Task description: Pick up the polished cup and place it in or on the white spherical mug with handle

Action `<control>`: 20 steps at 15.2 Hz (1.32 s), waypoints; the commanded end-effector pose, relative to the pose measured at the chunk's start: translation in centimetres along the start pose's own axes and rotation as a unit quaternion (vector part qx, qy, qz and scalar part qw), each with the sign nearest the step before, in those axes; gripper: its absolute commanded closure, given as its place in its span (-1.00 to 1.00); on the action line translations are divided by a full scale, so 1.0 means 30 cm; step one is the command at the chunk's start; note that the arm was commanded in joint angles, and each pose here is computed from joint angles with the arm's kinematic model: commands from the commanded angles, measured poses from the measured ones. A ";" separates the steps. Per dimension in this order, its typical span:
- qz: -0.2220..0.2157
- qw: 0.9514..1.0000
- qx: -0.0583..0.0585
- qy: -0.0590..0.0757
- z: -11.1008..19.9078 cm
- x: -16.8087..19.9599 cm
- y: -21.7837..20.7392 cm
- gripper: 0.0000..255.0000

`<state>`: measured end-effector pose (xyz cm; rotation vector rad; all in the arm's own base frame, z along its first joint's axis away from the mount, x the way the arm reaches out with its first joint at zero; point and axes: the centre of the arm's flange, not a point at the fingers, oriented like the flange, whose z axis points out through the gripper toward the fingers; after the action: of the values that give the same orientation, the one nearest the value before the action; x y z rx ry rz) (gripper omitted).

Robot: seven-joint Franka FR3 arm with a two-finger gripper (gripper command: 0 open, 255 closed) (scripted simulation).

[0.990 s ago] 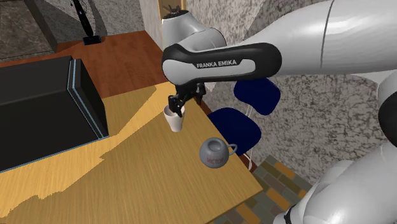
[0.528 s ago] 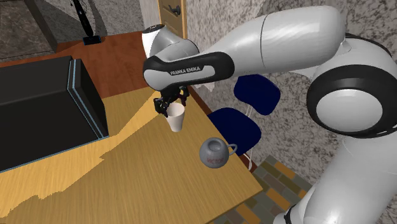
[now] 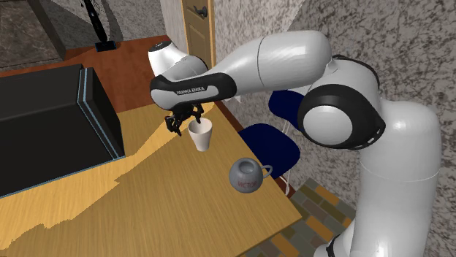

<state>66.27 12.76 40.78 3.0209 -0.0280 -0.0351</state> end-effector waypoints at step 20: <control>0.000 1.000 0.000 0.000 0.115 0.005 -0.001 1.00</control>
<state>66.33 12.40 37.42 3.0205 -0.0274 -0.0322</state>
